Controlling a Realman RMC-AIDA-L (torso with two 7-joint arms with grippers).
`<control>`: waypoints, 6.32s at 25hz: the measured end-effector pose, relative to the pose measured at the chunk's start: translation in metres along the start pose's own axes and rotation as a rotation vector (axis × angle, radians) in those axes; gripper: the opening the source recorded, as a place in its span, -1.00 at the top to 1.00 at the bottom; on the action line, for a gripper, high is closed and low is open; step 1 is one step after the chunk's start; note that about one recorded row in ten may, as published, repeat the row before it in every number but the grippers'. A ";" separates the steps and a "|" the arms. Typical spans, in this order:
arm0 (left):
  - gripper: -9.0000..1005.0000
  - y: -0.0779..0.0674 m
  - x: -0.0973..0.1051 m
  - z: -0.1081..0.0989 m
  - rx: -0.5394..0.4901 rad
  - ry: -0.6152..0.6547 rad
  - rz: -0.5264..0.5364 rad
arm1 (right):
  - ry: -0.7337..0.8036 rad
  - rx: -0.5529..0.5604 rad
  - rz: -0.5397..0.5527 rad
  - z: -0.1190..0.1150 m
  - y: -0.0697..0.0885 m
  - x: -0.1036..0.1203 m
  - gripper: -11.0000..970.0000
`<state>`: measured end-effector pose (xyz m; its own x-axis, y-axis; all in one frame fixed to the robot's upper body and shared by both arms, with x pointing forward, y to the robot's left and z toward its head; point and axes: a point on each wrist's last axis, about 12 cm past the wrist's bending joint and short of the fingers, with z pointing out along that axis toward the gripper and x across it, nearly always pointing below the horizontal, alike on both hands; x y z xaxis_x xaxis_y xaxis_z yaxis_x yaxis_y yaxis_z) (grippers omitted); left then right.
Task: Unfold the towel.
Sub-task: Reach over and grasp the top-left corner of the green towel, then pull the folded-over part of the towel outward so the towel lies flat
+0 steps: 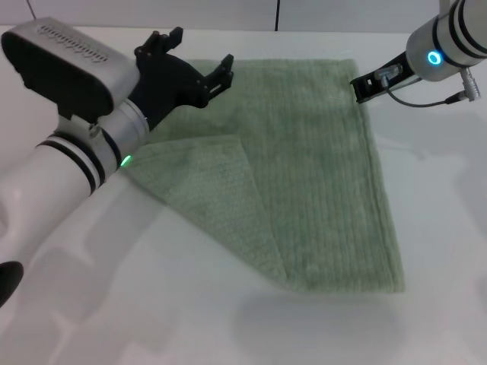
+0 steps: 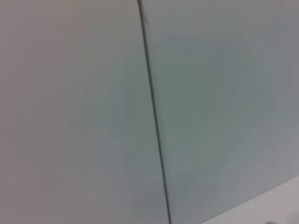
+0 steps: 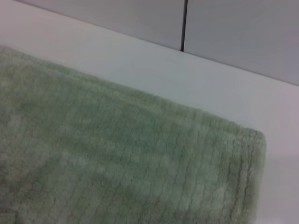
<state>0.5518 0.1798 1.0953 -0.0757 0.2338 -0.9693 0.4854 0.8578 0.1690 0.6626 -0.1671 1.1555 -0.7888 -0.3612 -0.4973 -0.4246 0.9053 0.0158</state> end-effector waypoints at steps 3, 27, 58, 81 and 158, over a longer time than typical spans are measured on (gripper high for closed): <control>-0.68 -0.005 -0.005 0.002 0.015 0.020 0.001 | 0.004 0.005 -0.002 0.001 0.000 0.001 0.96; -0.68 -0.055 -0.049 0.022 0.239 0.496 0.288 | -0.034 0.032 0.070 0.011 -0.024 0.008 0.94; -0.68 -0.056 -0.033 0.039 0.252 0.551 0.341 | -0.054 0.025 0.067 0.041 -0.019 0.025 0.92; -0.68 -0.050 -0.023 0.055 0.237 0.607 0.354 | -0.056 0.011 0.062 0.042 -0.015 0.024 0.90; -0.57 -0.059 -0.022 0.066 0.250 0.666 0.455 | -0.061 0.017 0.056 0.041 -0.016 0.022 0.84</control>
<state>0.5821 0.0943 1.0954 -0.2864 0.8202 -0.4952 0.7652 0.5068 0.3970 0.6703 -0.1802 1.1091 -0.7823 -0.2957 -0.5483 -0.3721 0.9277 0.0305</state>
